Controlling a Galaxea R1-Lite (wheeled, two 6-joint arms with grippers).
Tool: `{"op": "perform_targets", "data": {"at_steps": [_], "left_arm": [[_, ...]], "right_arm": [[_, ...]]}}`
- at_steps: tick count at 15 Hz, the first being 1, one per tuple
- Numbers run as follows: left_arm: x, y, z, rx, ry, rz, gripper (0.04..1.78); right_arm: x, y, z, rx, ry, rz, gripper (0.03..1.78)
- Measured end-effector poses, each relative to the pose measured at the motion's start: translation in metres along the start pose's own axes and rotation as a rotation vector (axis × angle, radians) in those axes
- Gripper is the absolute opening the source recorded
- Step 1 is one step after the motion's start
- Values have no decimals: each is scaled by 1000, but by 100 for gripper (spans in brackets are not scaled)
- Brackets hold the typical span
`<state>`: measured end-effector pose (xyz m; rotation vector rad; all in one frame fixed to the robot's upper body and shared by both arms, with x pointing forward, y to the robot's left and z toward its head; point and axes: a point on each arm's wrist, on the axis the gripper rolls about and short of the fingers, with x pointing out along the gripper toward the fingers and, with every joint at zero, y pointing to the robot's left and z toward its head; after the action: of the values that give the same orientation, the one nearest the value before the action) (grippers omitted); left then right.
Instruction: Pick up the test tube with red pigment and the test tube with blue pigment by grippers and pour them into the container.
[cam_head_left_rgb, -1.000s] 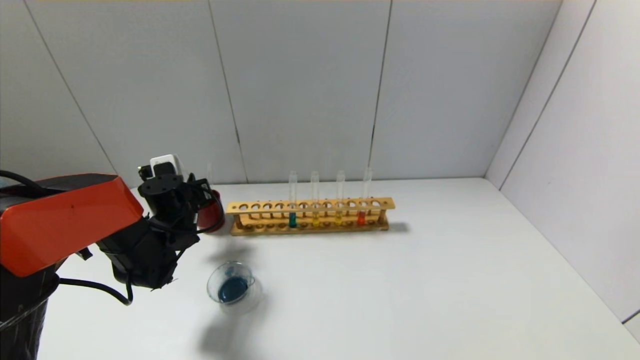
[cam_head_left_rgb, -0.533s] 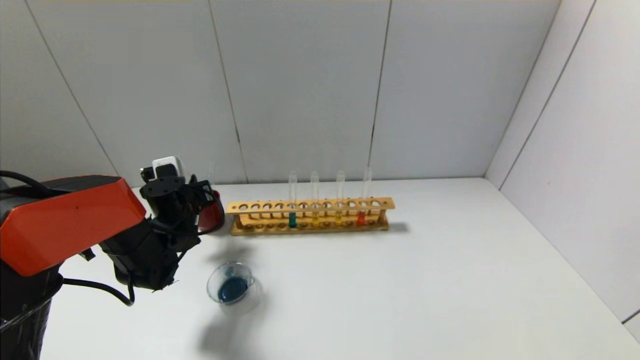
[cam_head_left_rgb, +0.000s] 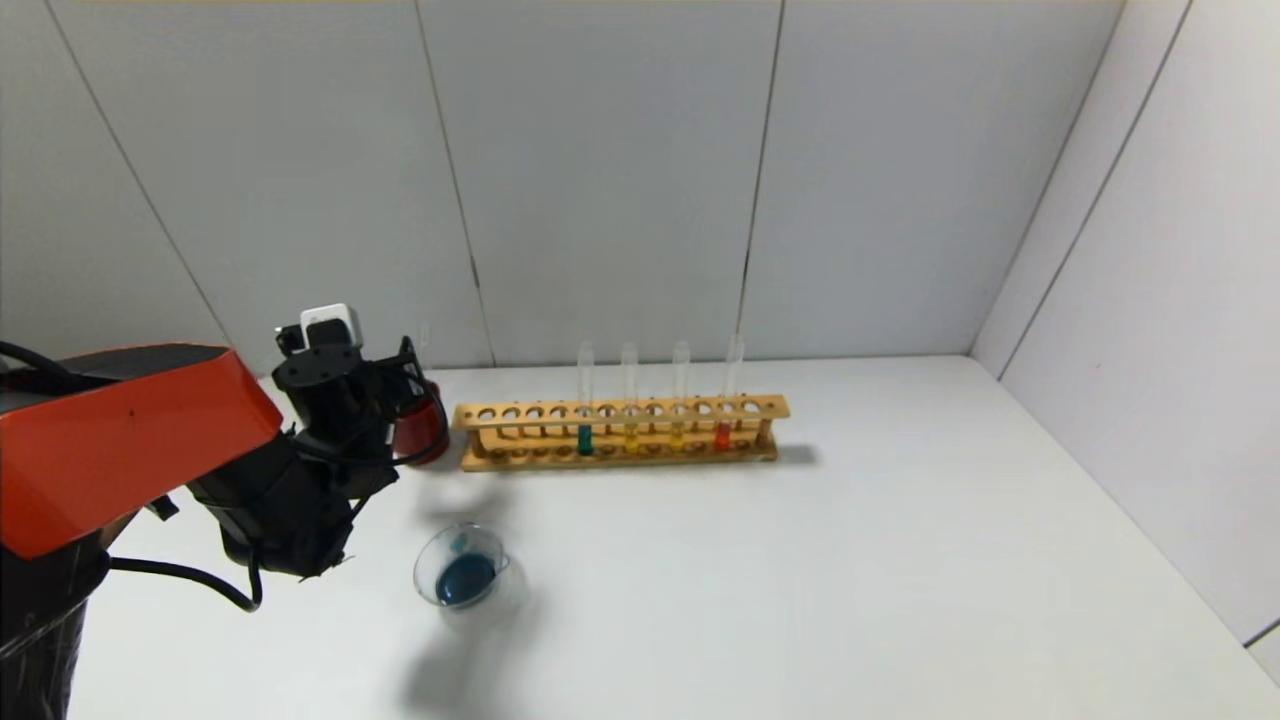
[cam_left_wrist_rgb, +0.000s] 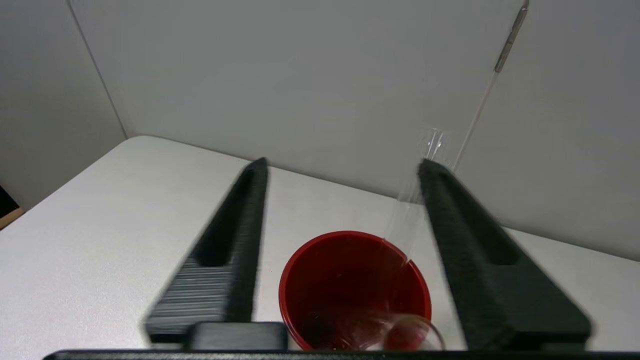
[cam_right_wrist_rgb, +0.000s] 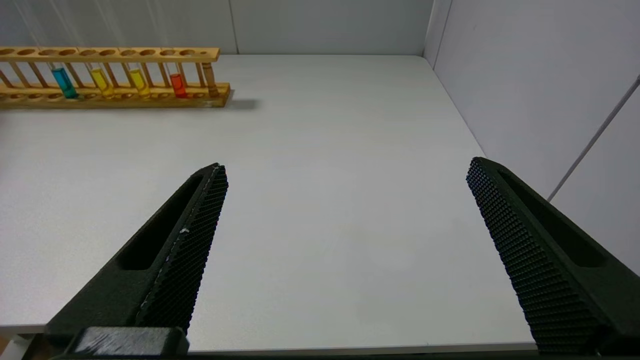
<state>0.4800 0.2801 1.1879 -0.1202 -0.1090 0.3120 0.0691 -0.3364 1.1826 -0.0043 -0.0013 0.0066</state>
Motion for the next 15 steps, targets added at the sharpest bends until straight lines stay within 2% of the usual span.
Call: {"op": "perform_targets", "data": {"at_steps": [2,5,11,15], "left_arm": [[-1,0,6,-2,-9,-1,147],[-4,-1,24,18,-33,-4,171],[-33,-5,110,50,-96,-16,174],[-74,11,166,50,-120,41,174]], "right_arm": [[0,0,0,0,0,0,175],[0,0,0,0,0,0,175],[0,0,0,0,0,0,175],[0,0,0,0,0,0,175]]}}
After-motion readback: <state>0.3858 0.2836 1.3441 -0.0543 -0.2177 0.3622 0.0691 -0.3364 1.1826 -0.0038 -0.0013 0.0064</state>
